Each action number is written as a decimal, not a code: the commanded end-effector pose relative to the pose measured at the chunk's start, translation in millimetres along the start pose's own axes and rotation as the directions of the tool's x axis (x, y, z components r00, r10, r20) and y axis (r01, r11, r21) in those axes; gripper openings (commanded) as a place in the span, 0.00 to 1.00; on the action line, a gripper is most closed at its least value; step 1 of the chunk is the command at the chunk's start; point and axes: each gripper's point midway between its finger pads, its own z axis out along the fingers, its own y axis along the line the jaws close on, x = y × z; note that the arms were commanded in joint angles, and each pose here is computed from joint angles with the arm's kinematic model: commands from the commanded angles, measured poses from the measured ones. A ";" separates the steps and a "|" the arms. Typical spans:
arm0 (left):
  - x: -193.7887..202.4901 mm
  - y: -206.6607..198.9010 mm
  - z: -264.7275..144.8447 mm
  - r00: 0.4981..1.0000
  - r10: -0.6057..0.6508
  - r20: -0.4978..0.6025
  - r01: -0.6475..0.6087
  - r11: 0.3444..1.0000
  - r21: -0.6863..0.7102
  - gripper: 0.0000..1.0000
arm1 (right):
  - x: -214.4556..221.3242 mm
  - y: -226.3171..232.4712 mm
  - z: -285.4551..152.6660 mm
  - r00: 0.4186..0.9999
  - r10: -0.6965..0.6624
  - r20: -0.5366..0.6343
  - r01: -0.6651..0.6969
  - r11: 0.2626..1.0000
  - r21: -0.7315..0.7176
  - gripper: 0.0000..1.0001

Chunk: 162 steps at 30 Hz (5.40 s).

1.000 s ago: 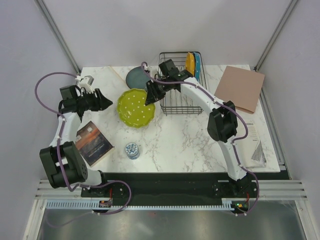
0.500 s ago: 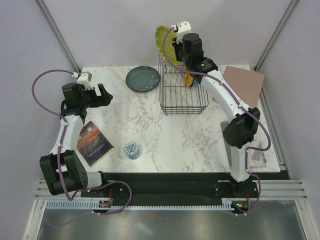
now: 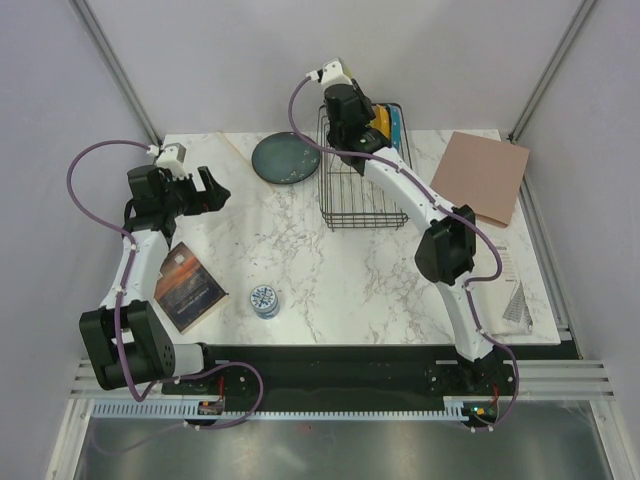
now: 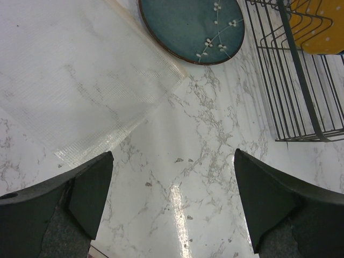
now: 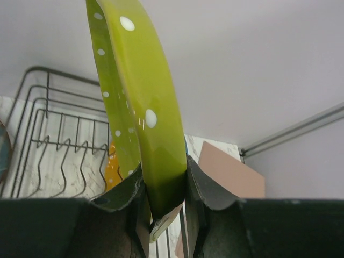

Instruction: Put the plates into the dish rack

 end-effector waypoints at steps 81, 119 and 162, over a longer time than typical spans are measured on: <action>-3.8 33.8 201.8 0.899 -0.374 -0.227 0.411 0.901 0.143 0.73 | 20.3 101.1 -116.8 0.997 0.032 -0.063 -0.059 0.864 -0.499 0.71; 13.3 -15.7 283.2 0.843 -0.471 -0.259 0.535 0.784 0.316 0.02 | 86.6 115.4 -130.1 0.972 -0.090 -0.217 -0.053 0.818 -0.573 0.85; -68.9 -95.7 48.1 0.930 -0.289 -0.228 0.367 0.688 0.626 0.02 | 36.3 150.7 -107.5 0.815 0.219 -0.537 -0.541 -0.046 -0.840 0.57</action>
